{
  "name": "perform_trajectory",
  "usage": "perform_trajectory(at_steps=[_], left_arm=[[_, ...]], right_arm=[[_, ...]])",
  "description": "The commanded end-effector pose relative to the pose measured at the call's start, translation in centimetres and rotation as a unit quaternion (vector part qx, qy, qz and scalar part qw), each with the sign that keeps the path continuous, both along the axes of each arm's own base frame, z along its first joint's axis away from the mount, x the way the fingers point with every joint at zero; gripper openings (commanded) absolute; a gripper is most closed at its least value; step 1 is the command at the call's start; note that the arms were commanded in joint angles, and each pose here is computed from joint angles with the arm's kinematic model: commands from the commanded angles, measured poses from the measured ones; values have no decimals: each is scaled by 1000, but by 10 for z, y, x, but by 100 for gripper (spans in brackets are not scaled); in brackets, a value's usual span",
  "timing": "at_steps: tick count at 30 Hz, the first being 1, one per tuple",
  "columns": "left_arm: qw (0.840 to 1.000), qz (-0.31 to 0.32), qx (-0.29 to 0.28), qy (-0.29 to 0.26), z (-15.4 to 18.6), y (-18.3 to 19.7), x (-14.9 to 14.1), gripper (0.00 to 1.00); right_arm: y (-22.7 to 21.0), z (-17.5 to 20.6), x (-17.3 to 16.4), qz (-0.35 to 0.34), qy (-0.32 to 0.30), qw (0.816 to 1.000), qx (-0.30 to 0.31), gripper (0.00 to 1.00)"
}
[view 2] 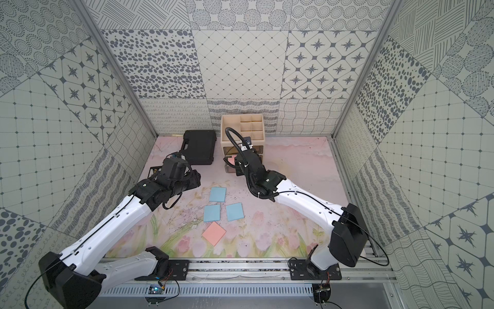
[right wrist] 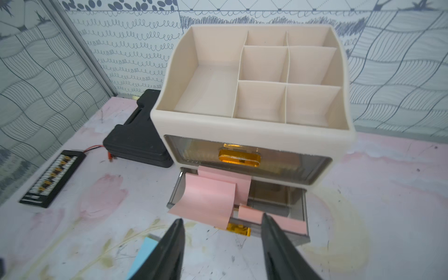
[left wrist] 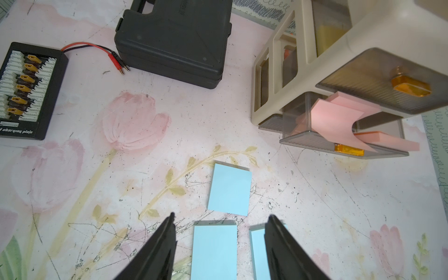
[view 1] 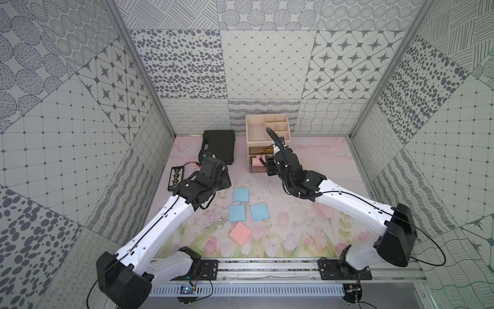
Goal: Please put the sticky notes in the drawer by color
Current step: Adjust the sticky notes in the drawer, then pick up the sticky notes from the center of the board.
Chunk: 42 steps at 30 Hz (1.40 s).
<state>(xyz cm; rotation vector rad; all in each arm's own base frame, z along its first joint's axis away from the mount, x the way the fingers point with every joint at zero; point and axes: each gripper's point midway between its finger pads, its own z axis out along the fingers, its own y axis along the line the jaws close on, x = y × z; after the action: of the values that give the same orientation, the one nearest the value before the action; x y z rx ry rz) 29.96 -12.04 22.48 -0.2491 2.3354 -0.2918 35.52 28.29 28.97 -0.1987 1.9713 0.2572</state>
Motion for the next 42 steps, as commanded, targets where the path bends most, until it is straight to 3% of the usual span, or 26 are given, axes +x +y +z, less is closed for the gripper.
perform_trajectory(at_steps=[1, 3, 10, 13, 17, 23, 26, 34, 42], left_arm=[[1000, 0, -7, -28, 22, 2, 1, 62], [999, -3, -12, -29, 26, 3, -3, 63], [999, 26, 1, -31, 45, 26, -22, 67], [997, 67, 23, -36, 59, 49, -34, 73], [991, 112, 62, -39, 76, 79, -52, 74], [989, 118, 47, -79, 92, 92, -71, 75], [989, 110, 36, -95, 99, 92, -76, 75], [994, 72, 7, -87, 95, 82, -89, 76], [993, 61, 2, -100, 94, 86, -101, 76]], right_arm=[[-5, -27, -28, -11, 95, 995, 7, 74], [3, -46, -45, 1, 147, 989, 7, 84], [34, -98, -99, 4, 313, 948, 57, 90], [55, -121, -124, 3, 396, 915, 75, 93], [83, -150, -159, 5, 478, 874, 85, 97], [105, -169, -189, 7, 556, 828, 72, 99], [115, -187, -210, -10, 608, 790, 75, 99], [107, -217, -231, -117, 649, 749, 63, 99], [134, -238, -228, -143, 650, 745, 51, 99]])
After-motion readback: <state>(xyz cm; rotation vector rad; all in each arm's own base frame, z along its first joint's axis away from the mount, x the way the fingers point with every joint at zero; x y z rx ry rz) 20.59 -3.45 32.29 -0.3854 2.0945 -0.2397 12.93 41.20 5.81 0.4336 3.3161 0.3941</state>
